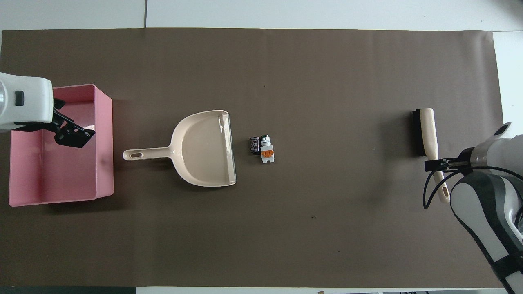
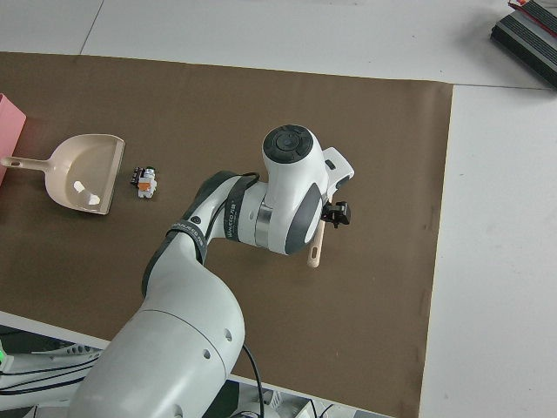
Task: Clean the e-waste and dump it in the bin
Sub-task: 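Grasp the dustpan handle with the left gripper while the right gripper grasps the brush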
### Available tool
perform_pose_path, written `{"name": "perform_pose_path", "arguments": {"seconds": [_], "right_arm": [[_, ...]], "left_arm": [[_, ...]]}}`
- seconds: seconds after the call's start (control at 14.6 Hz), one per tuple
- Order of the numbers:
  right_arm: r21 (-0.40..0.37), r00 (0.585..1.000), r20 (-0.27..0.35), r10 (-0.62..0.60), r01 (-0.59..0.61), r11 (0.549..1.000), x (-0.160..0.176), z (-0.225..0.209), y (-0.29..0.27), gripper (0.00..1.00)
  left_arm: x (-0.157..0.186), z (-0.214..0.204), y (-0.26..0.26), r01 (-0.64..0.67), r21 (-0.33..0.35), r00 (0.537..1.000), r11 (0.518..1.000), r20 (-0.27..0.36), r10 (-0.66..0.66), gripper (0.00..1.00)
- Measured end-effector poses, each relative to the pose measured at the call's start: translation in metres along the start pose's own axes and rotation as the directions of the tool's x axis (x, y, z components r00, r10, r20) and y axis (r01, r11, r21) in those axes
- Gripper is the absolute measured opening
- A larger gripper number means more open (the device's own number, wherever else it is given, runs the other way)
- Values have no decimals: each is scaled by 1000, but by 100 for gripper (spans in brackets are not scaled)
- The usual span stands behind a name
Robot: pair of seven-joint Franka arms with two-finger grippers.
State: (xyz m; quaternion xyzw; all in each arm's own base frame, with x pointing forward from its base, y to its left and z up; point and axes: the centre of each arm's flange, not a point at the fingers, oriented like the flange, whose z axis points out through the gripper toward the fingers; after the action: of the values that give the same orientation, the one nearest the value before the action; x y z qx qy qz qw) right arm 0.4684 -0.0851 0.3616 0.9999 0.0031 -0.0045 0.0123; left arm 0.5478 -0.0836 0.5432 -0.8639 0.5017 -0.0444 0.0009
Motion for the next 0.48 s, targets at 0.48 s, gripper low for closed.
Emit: {"name": "perform_pose_path", "arguments": {"seconds": [0.48], "right_arm": [[4,1000,17,-3,3,1000,-7,12,-1,96]], "left_arm": [[33,95,61,-395,-53,918,917,13,396,99]]}}
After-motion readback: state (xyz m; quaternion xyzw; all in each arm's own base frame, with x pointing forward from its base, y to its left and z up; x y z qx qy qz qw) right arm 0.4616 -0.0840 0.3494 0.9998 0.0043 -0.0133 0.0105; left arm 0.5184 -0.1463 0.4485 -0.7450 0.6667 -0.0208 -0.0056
